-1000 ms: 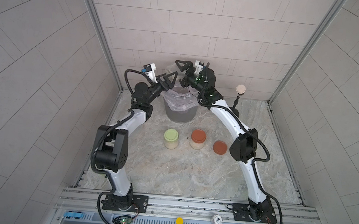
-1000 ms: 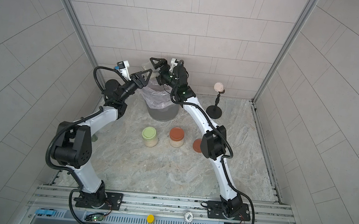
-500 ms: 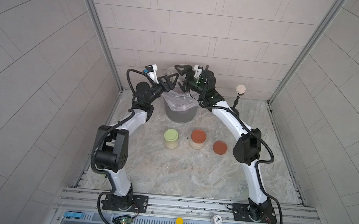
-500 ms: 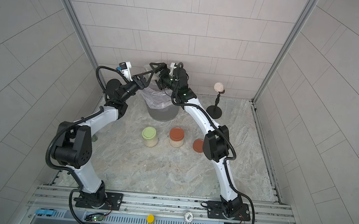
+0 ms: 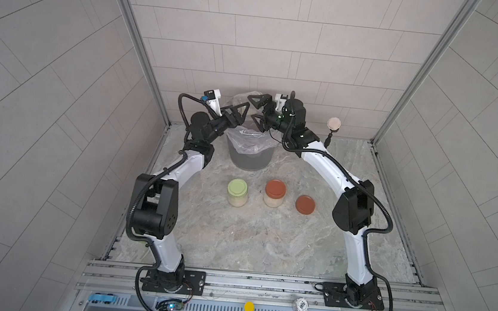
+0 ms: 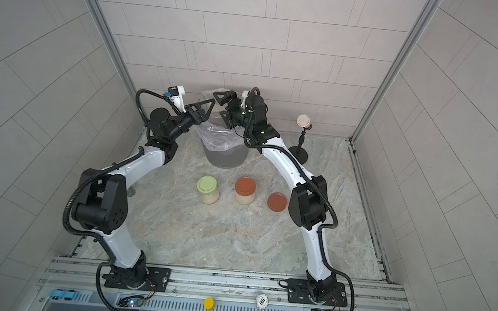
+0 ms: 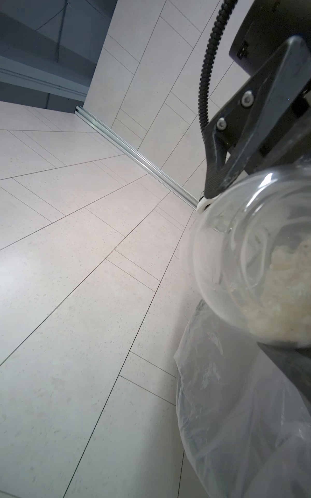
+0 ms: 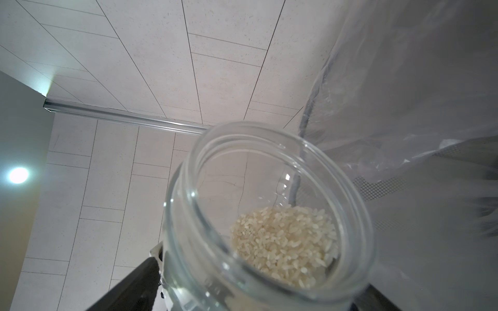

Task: Empty moldy rice from jars
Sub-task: Pour the moldy rice from the jar into the trash bin.

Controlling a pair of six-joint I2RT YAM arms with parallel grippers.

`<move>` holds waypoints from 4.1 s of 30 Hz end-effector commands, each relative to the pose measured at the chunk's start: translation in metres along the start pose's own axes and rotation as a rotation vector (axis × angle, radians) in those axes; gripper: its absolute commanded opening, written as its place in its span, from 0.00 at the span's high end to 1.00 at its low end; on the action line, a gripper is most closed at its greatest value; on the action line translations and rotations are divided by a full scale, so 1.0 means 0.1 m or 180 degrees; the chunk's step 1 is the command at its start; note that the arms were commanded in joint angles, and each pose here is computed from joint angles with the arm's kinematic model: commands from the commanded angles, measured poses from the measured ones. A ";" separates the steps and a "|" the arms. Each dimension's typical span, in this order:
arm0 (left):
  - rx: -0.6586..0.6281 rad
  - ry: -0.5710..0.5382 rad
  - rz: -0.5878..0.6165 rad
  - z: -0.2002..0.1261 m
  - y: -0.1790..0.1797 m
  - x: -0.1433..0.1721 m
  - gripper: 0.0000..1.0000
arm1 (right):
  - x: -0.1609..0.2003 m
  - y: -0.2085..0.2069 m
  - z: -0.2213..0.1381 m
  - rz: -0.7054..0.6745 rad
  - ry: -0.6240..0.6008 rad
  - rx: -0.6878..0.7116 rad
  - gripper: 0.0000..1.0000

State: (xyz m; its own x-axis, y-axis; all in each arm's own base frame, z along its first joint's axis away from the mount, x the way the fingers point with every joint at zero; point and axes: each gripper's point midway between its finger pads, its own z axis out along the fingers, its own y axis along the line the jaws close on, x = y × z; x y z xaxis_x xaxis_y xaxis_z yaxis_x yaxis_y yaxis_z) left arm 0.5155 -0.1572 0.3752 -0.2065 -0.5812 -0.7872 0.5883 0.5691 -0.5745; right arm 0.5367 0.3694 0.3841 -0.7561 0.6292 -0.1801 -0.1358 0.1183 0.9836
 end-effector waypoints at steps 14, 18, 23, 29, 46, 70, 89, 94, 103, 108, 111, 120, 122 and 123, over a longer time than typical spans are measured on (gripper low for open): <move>0.0316 -0.0406 0.0323 -0.01 -0.50 -0.56 1.00 | -0.09 0.39 -0.41 -0.0288 -0.0117 0.0015 0.01; 0.0280 -0.0385 0.0427 0.00 -0.49 -0.55 1.00 | -0.08 0.36 -0.47 -0.0382 -0.0129 0.0142 0.01; 0.0253 -0.0344 0.0453 0.01 -0.47 -0.53 1.00 | -0.10 0.42 -0.62 -0.0524 -0.0222 0.0226 0.01; 0.0168 -0.0187 0.0496 0.09 -0.44 -0.48 1.00 | -0.20 0.53 -0.85 -0.0751 -0.0419 0.0315 0.01; -0.0256 0.0517 0.0756 0.30 -0.42 -0.17 1.00 | -0.35 0.62 -1.42 -0.1338 -0.0691 0.0652 0.00; -0.0763 0.1278 0.1037 0.44 -0.12 0.17 1.00 | -0.32 0.13 -1.96 -0.1488 -0.0761 0.0943 0.00; -0.1355 0.2304 0.1537 0.36 0.11 0.45 1.00 | -0.21 -0.15 -2.03 -0.1453 -0.0579 0.1108 0.00; -0.1626 0.2347 0.1645 0.29 0.24 0.42 1.00 | -0.19 -0.20 -2.01 -0.1449 -0.0513 0.1115 0.01; -0.1611 0.2421 0.1702 0.41 0.19 0.66 1.00 | -0.15 -0.27 -1.94 -0.1374 -0.0420 0.1101 0.01; -0.1657 0.2384 0.1622 0.36 0.25 0.60 1.00 | -0.11 -0.29 -1.90 -0.1359 -0.0339 0.1082 0.01; -0.1462 0.2461 0.1628 0.45 0.10 0.76 1.00 | -0.11 -0.35 -1.87 -0.1346 -0.0334 0.1096 0.01; -0.1968 0.2122 0.1332 0.35 0.43 0.39 1.00 | -0.06 -0.34 -1.83 -0.1366 -0.0252 0.1075 0.01; -0.1919 0.2056 0.1163 0.44 0.37 0.48 1.00 | -0.07 -0.33 -1.82 -0.1381 -0.0276 0.1080 0.01; -0.1983 0.2062 0.1238 0.45 0.36 0.50 1.00 | -0.06 -0.34 -1.81 -0.1381 -0.0272 0.1079 0.01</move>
State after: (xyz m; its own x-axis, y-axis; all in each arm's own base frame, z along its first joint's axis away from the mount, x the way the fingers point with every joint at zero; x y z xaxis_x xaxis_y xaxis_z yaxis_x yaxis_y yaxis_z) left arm 0.5545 -0.1852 0.2944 -0.6544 0.1052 -0.7488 0.2654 0.9592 -0.0972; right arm 0.4282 0.2180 0.3491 -0.6264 0.5285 -0.5730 -0.1832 0.6147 0.7672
